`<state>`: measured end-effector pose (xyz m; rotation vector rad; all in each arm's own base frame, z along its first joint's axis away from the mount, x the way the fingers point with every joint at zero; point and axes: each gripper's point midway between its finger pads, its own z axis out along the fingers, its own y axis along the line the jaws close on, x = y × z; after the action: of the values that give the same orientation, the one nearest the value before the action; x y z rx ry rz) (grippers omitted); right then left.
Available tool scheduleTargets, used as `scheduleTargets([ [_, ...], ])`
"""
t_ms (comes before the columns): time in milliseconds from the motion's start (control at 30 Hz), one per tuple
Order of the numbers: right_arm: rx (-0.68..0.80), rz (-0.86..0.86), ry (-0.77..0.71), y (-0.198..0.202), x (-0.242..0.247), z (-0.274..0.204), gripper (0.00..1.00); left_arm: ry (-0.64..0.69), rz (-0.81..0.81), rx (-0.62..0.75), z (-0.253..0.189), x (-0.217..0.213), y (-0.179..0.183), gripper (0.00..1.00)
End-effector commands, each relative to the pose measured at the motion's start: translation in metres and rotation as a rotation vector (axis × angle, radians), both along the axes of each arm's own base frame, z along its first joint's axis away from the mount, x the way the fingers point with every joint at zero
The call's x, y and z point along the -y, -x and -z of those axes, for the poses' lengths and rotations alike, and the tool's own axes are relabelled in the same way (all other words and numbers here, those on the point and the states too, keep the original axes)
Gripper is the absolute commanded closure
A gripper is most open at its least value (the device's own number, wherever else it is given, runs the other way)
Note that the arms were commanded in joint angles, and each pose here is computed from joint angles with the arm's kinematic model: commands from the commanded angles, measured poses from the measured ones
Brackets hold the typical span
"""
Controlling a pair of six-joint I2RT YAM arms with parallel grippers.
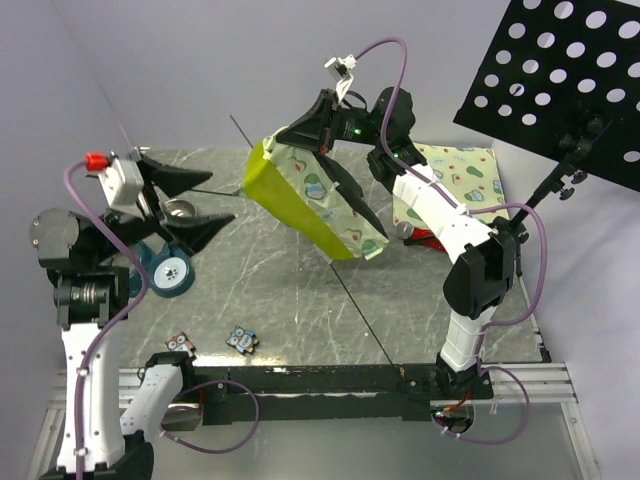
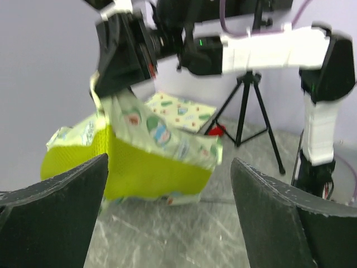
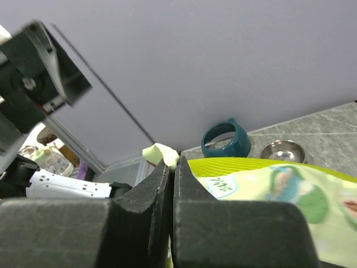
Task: Set up the pet tent
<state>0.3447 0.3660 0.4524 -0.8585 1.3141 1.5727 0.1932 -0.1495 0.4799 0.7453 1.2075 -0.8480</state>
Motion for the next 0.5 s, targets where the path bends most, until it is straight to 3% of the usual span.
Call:
scheduleTargets([
  [0,0.137,-0.008,-0.05,0.024,0.019,-0.05,1.0,-0.089,0.014,-0.002,0.035,0.0,0.011,0.06],
  [200,0.135,-0.016,-0.039,0.024,0.019,-0.046,1.0,-0.09,0.092,0.092,0.014,0.008,0.038,0.0],
  [467,0.158,-0.007,-0.043,0.022,0.026,-0.057,1.0,-0.053,0.085,-0.108,0.05,0.009,0.059,0.08],
])
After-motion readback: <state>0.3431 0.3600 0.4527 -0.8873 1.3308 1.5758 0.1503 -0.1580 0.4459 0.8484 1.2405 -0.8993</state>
